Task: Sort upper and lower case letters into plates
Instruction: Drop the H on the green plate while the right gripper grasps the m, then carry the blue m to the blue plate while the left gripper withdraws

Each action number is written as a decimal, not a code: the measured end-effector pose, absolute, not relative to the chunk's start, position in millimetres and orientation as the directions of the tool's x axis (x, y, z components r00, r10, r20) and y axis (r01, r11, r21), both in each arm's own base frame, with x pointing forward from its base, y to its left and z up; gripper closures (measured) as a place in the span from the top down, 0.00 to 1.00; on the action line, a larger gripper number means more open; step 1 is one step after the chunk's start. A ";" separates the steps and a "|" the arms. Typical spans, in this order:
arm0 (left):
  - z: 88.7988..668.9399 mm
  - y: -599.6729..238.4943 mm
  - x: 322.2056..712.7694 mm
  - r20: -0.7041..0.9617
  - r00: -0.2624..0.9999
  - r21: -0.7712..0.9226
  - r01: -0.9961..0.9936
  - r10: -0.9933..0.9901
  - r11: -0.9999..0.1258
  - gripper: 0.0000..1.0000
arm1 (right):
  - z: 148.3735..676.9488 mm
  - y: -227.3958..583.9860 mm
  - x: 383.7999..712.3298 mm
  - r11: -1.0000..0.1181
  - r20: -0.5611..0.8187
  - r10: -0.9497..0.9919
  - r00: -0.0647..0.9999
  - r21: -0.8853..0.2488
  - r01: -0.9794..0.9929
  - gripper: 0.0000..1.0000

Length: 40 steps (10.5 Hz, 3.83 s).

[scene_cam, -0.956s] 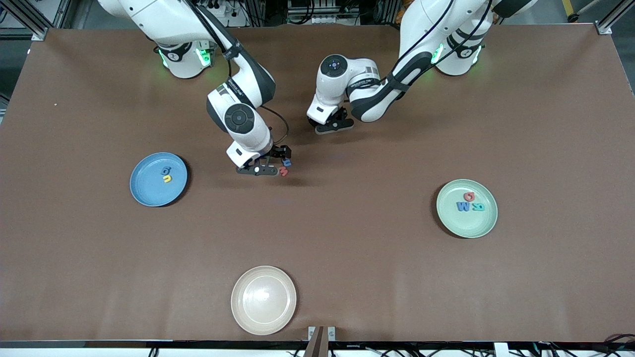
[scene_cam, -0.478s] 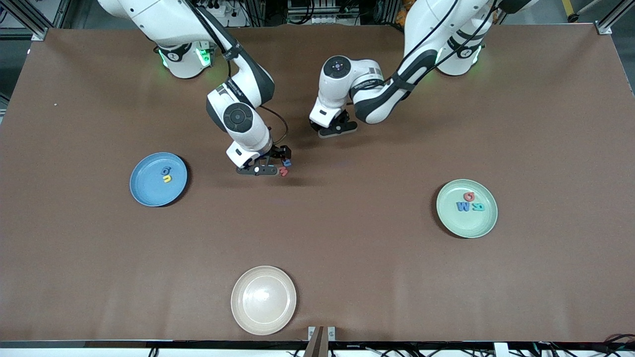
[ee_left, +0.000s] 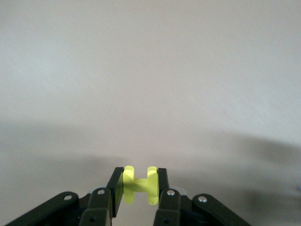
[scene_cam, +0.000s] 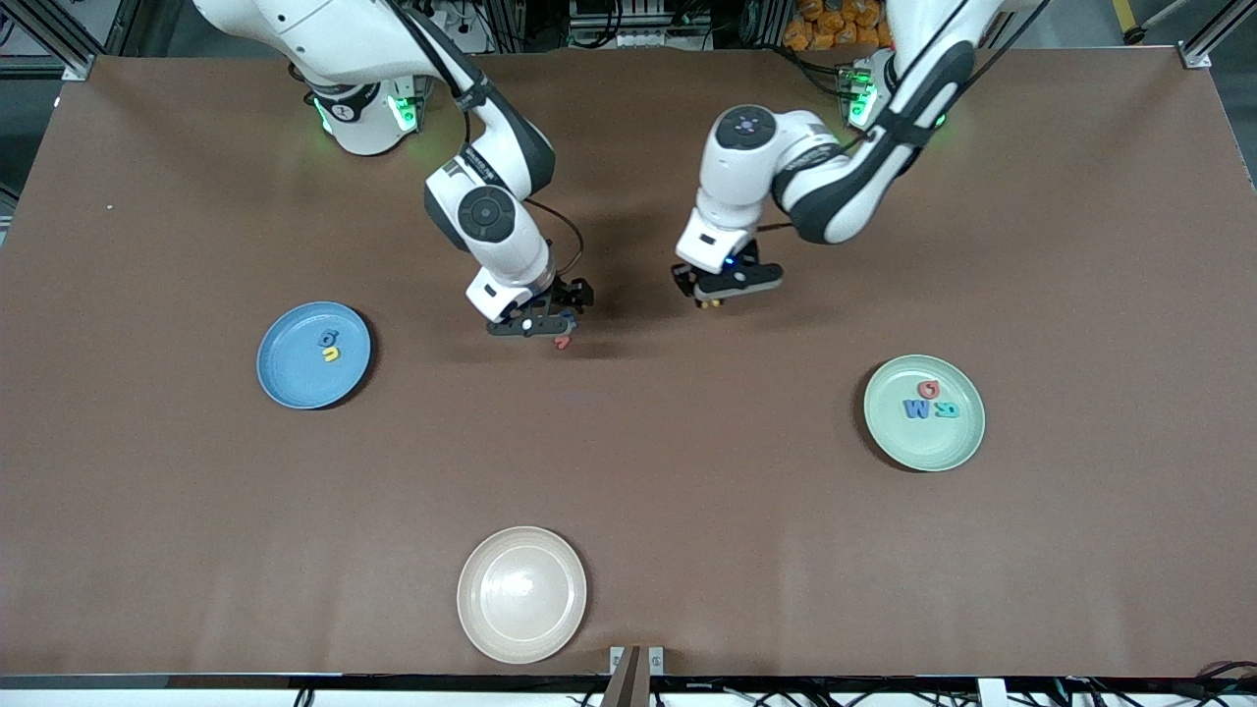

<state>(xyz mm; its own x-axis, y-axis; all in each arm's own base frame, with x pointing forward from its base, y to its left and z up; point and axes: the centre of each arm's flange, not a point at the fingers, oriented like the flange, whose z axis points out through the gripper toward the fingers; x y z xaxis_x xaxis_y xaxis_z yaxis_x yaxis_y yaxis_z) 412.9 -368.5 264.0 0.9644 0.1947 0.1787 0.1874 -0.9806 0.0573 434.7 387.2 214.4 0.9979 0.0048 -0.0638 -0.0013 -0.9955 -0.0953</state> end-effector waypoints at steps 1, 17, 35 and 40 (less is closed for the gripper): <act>264.3 -339.6 430.5 0.185 0.969 0.022 0.162 0.164 -0.986 0.33 | 210.5 394.0 427.9 -0.995 -0.065 0.003 0.998 -0.097 -0.003 1.00; 275.9 -82.7 552.2 0.000 0.995 -0.217 -0.094 -0.096 -0.972 0.33 | 172.6 404.0 435.1 -0.995 -0.048 0.081 0.996 -0.059 0.078 0.78; 593.4 -38.9 583.2 0.075 0.978 -0.030 0.199 0.196 -0.980 1.00 | 273.2 204.6 558.1 -0.974 -0.207 -0.227 0.952 0.076 -0.216 0.27; 643.4 9.0 558.3 0.031 0.981 -0.002 0.193 0.193 -0.981 1.00 | 259.4 33.7 567.1 -0.995 -0.318 -0.103 0.943 0.041 -0.095 0.27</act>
<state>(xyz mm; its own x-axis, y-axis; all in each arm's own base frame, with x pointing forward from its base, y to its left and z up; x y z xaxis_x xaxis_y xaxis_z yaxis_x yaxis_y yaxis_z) 558.3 9.0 643.4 0.9807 0.1929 0.0313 0.1930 -0.9812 -0.0021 567.1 33.7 259.4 0.9425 -0.1028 -0.3180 -0.0947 -0.9947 0.0409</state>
